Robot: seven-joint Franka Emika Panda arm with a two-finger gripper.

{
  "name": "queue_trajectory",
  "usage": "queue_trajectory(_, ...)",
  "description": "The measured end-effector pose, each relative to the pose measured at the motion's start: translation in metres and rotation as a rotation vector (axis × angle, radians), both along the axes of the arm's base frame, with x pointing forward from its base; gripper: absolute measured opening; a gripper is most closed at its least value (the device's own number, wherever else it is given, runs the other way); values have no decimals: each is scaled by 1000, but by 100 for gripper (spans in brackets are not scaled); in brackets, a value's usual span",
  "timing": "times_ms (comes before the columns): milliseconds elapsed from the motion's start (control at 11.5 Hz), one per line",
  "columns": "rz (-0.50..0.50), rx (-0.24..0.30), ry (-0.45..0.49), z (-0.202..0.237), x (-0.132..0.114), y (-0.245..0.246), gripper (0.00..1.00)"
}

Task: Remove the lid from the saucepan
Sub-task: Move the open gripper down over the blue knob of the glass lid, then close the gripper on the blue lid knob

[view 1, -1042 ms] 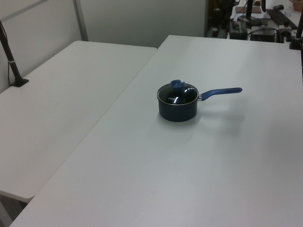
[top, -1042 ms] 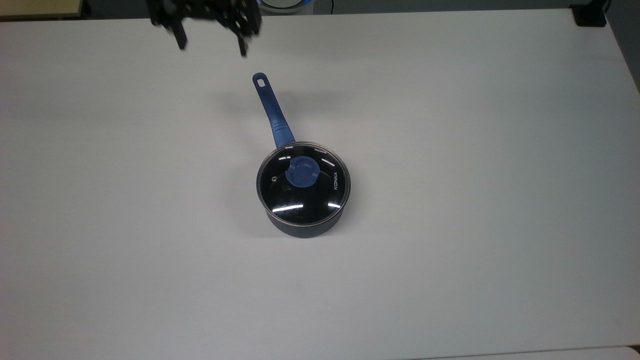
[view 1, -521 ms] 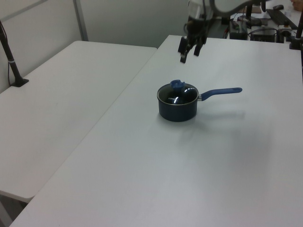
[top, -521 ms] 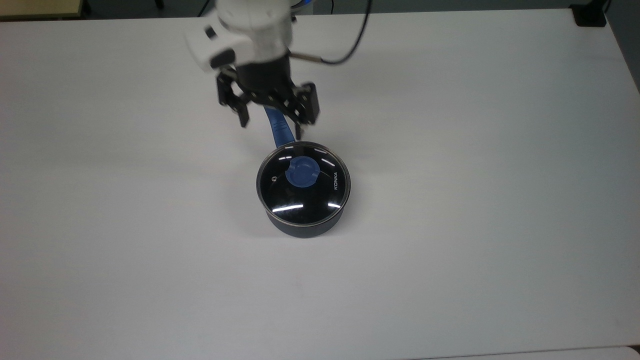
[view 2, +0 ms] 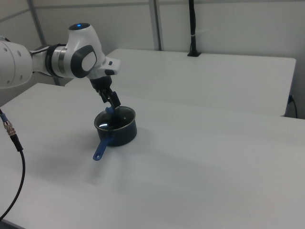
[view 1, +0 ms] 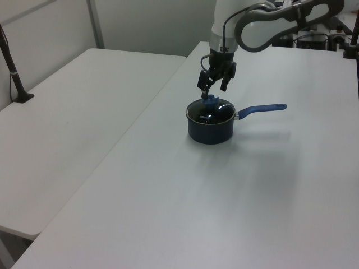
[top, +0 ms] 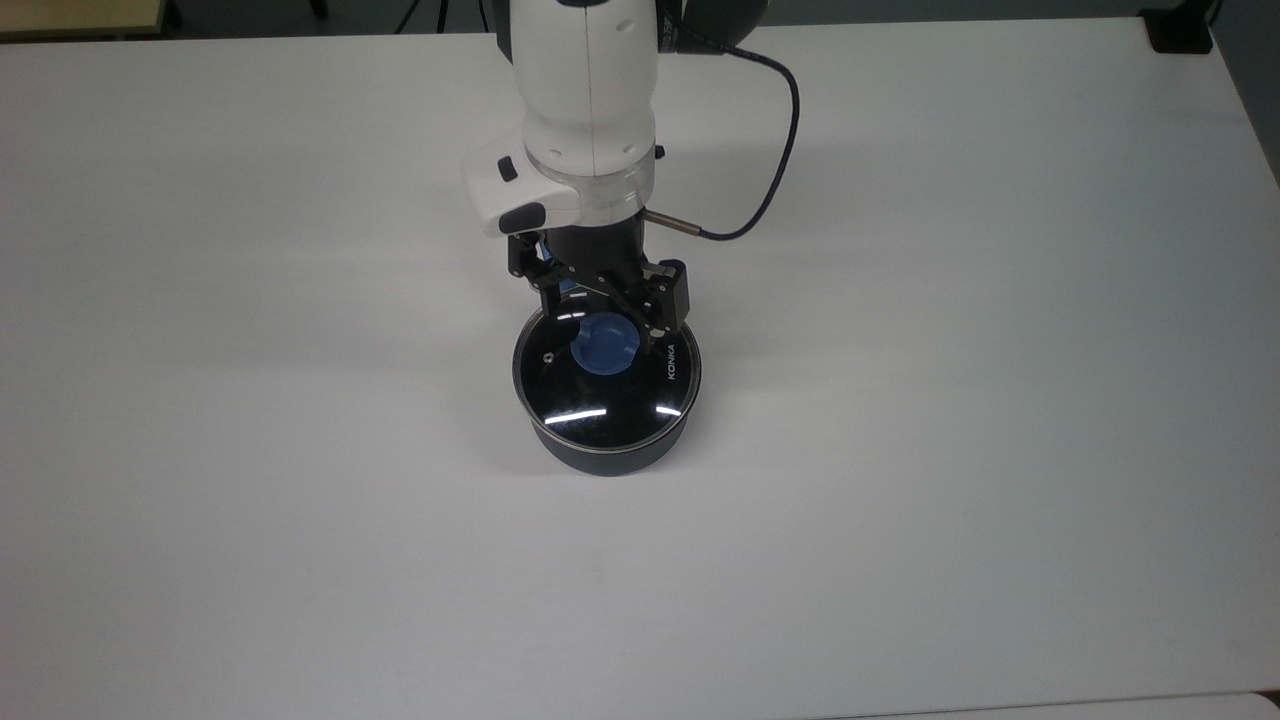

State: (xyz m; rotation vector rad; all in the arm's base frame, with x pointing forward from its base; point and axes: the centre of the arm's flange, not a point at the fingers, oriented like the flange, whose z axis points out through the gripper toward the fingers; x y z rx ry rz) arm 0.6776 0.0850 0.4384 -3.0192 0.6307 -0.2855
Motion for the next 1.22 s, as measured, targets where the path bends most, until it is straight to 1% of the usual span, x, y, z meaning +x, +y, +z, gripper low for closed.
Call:
queue_trajectory(174, -27, -6, -9, -9, 3, 7, 100)
queue_trajectory(434, -81, -41, -38, -29, 9, 22, 100)
queue_trajectory(521, -82, -45, -39, -35, 10, 26, 95)
queue_trajectory(608, -83, -49, -40, -37, 10, 27, 81)
queue_trajectory(695, -84, -49, -45, -34, 11, 27, 64)
queue_trajectory(956, -88, -47, -51, -31, 13, 25, 51)
queue_trajectory(1129, -83, -43, -79, -14, 14, 24, 50)
queue_trajectory(1216, -65, -49, -82, 0, 11, 20, 50)
